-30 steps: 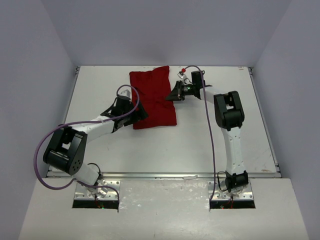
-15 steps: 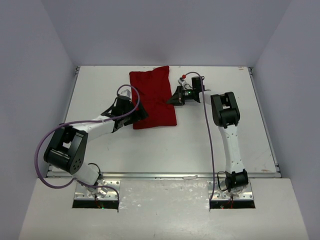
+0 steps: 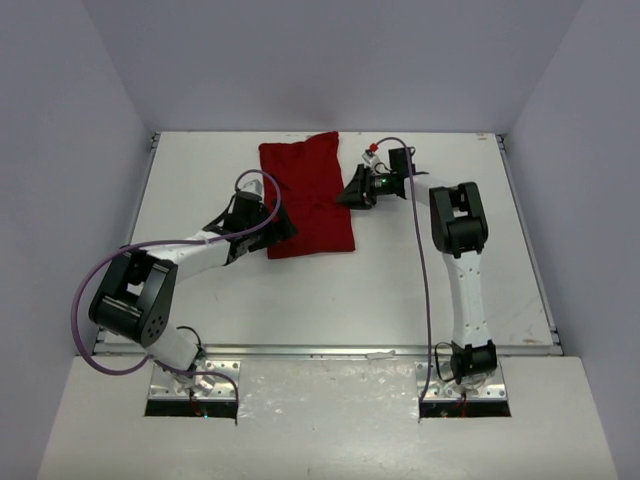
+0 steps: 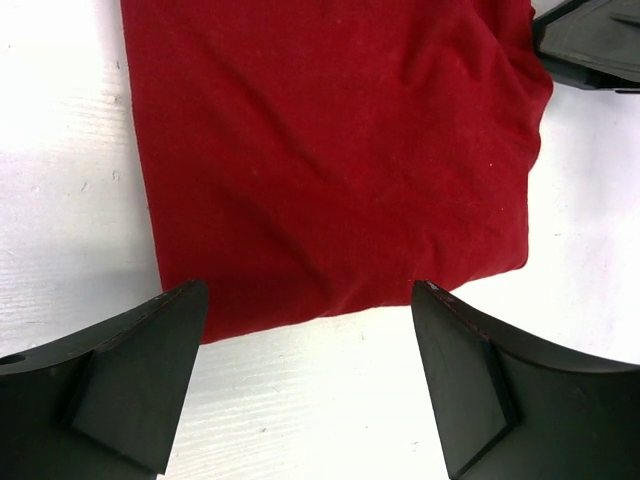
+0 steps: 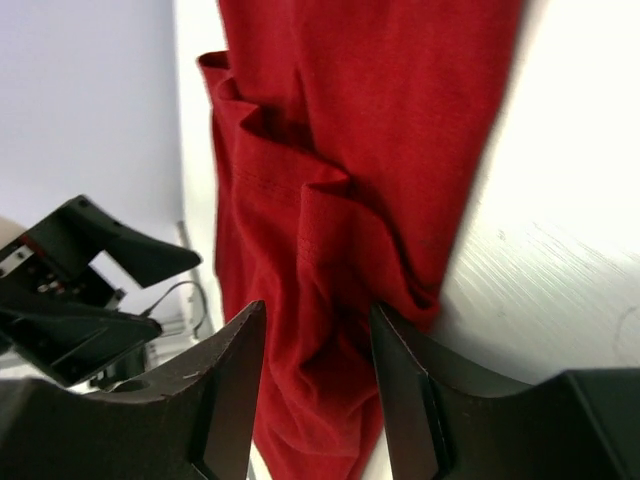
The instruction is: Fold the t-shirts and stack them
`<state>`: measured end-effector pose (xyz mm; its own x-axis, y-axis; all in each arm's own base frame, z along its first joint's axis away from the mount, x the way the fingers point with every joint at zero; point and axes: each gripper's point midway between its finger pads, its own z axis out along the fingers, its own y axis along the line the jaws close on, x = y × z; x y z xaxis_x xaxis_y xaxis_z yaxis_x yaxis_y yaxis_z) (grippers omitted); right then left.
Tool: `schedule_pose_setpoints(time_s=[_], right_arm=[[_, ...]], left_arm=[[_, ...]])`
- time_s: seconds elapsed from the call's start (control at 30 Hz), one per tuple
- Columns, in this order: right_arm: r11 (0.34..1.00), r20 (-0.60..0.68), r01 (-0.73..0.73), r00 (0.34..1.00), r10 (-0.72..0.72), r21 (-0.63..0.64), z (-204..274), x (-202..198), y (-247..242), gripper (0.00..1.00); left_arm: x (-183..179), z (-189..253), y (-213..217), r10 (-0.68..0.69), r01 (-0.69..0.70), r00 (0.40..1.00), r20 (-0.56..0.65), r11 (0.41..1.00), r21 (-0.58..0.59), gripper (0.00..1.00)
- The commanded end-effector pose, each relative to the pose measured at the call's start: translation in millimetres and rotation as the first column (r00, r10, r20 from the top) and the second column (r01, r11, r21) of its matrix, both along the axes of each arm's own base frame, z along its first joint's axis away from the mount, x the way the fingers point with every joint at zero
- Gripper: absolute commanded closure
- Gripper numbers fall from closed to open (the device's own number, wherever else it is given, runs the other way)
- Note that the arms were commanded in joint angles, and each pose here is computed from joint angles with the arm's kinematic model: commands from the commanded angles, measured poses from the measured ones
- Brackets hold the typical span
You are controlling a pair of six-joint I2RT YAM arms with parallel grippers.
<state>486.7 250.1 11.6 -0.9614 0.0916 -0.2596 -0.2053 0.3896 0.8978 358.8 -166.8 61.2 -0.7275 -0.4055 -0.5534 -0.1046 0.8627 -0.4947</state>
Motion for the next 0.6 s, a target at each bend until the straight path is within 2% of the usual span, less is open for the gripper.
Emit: schedule_pose_setpoints(time_s=[0.0, 0.17, 0.27, 0.4, 0.43, 0.47, 0.53, 0.57], right_arm=[[0.988, 0.07, 0.061, 0.996, -0.051, -0.145, 6.3, 10.6, -21.4, 0.52], [0.957, 0.172, 0.16, 0.978, -0.12, -0.242, 38.3, 22.7, -35.8, 0.53], [0.94, 0.205, 0.206, 0.967, -0.152, -0.272, 42.1, 18.2, -39.1, 0.62], [0.921, 0.284, 0.229, 0.949, -0.139, -0.315, 56.1, 10.1, -28.7, 0.65], [0.93, 0.282, 0.22, 0.95, -0.134, -0.296, 59.6, 9.1, -25.7, 0.72], [0.943, 0.272, 0.196, 0.955, -0.121, -0.268, 62.0, 5.3, -18.3, 0.86], [0.975, 0.227, 0.124, 0.971, -0.08, -0.186, 66.8, -4.7, 1.3, 0.99], [0.981, 0.231, 0.098, 0.971, -0.057, -0.168, 70.3, -7.0, 10.8, 0.99]], left_arm=[[12.8, 25.1, 1.1, 0.005, -0.003, 0.995, 0.096, 1.0, -0.019, 0.19], [18.6, 27.1, 7.1, 0.037, -0.037, 0.994, 0.107, 0.999, -0.001, 0.19], [23.4, 27.9, 1.2, 0.026, -0.024, 0.993, 0.114, 0.999, -0.021, 0.19], [25.9, 26.4, -4.8, 0.018, -0.013, 0.994, 0.106, 0.999, -0.043, 0.2], [25.4, 24.4, -5.0, 0.018, -0.014, 0.995, 0.099, 0.999, -0.044, 0.21], [25.4, 21.9, -4.8, 0.02, -0.016, 0.995, 0.094, 0.999, -0.042, 0.21], [23.9, 15.6, -3.3, 0.034, -0.031, 0.996, 0.077, 0.999, -0.042, 0.21], [24.3, 13.0, -3.1, 0.035, -0.032, 0.997, 0.073, 0.999, -0.039, 0.21]])
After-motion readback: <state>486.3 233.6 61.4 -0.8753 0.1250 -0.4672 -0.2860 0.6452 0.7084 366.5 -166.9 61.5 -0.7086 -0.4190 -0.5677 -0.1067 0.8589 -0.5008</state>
